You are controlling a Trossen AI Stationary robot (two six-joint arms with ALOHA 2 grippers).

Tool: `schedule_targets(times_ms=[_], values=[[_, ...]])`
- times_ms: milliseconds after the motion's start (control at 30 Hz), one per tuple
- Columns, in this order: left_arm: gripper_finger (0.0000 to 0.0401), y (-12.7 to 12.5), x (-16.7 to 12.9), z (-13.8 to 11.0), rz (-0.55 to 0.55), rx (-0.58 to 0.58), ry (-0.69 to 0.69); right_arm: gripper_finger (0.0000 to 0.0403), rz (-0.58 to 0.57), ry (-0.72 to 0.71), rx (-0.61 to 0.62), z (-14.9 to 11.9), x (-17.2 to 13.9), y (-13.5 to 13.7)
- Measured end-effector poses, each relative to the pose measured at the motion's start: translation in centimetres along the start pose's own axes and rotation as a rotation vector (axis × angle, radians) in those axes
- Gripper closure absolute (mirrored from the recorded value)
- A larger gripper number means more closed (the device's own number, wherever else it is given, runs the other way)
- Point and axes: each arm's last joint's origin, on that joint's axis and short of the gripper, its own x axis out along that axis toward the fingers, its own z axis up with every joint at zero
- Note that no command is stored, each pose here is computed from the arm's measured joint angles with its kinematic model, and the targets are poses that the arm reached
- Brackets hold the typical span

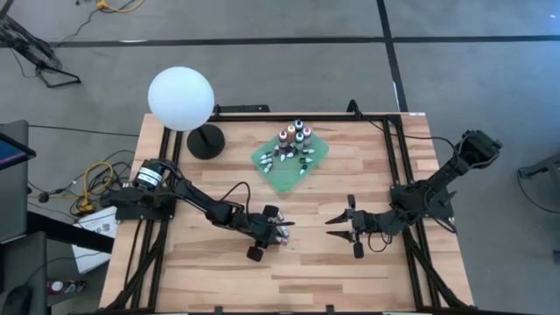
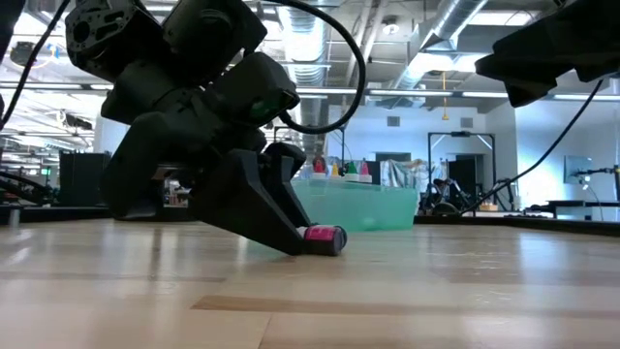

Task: Pick & Place food coloring
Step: Put the pink food coloring bottle into the green bin

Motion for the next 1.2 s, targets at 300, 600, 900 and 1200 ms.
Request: schedule_targets(times_ms=[300,600,900,1200], values=[[0.0307,0.0,0.02,-0.02,-0.002,-0.001,0.001,0.0282,-0.009,0.014,-0.002,-0.16,0.0,-0.05],[0.0324,0.0,0.02,-0.03,-0.002,-0.002,0.0,0.0282,-0.011,0.024,0.013,-0.27,0.0,-0.06],[0.0329,0.0,0.04,-0.01,-0.001,-0.013,-0.003,0.0282,-0.011,0.025,0.012,-0.28,0.0,-0.07],[0.0329,0.01,0.05,-0.02,0.003,-0.035,-0.002,0.0282,-0.013,0.035,0.007,-0.39,-0.01,-0.09]])
